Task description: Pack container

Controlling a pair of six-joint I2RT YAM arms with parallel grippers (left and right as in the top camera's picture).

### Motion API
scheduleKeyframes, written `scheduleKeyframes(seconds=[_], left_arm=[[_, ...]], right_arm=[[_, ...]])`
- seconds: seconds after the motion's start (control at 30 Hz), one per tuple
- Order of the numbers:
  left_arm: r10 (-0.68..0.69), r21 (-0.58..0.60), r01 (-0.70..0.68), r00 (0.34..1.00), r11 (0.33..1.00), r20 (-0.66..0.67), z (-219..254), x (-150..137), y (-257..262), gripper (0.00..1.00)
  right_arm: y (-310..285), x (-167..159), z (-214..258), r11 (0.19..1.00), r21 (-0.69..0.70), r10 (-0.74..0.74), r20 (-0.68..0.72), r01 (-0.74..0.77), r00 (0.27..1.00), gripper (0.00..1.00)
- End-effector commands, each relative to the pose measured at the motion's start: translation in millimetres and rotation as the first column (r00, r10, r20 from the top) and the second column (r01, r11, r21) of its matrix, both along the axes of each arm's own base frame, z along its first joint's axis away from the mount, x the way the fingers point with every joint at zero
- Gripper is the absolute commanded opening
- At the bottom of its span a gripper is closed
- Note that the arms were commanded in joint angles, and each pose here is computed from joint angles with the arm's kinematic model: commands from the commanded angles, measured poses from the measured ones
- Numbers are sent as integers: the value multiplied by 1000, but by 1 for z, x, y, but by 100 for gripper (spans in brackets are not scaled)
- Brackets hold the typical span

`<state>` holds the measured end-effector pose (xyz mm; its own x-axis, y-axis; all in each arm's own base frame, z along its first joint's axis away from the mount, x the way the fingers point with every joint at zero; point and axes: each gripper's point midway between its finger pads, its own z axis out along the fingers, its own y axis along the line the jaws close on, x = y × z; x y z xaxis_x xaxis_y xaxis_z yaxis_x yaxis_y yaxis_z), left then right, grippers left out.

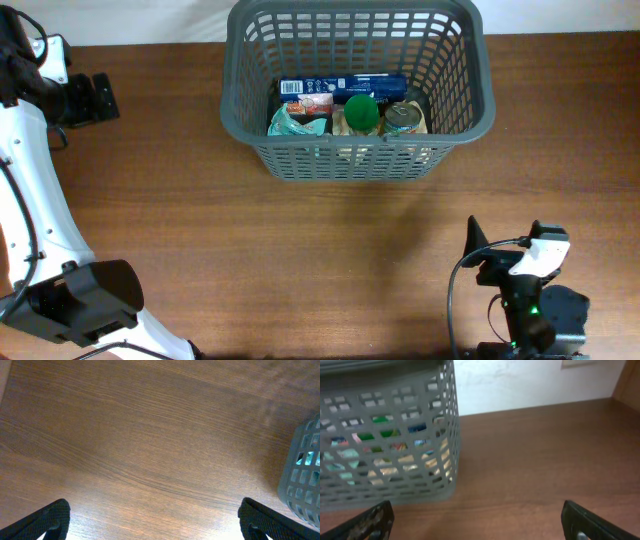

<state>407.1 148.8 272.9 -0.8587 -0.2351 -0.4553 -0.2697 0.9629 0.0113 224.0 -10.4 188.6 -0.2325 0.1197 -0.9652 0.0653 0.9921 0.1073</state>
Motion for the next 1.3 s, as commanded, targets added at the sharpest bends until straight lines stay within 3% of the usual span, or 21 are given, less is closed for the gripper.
scheduleKeyframes(seconds=[0.0, 0.5, 1.27], left_arm=[[8, -8, -8, 1000, 1000, 6, 1, -1, 1, 99], [9, -8, -9, 1000, 1000, 6, 1, -1, 1, 99], [5, -8, -5, 1000, 1000, 7, 1, -1, 0, 99]], right_arm=[[6, 0, -12, 1000, 5, 29, 1, -29, 1000, 99], [6, 2, -59, 1000, 10, 28, -69, -28, 997, 99], [6, 2, -60, 1000, 10, 28, -67, -28, 997, 99]])
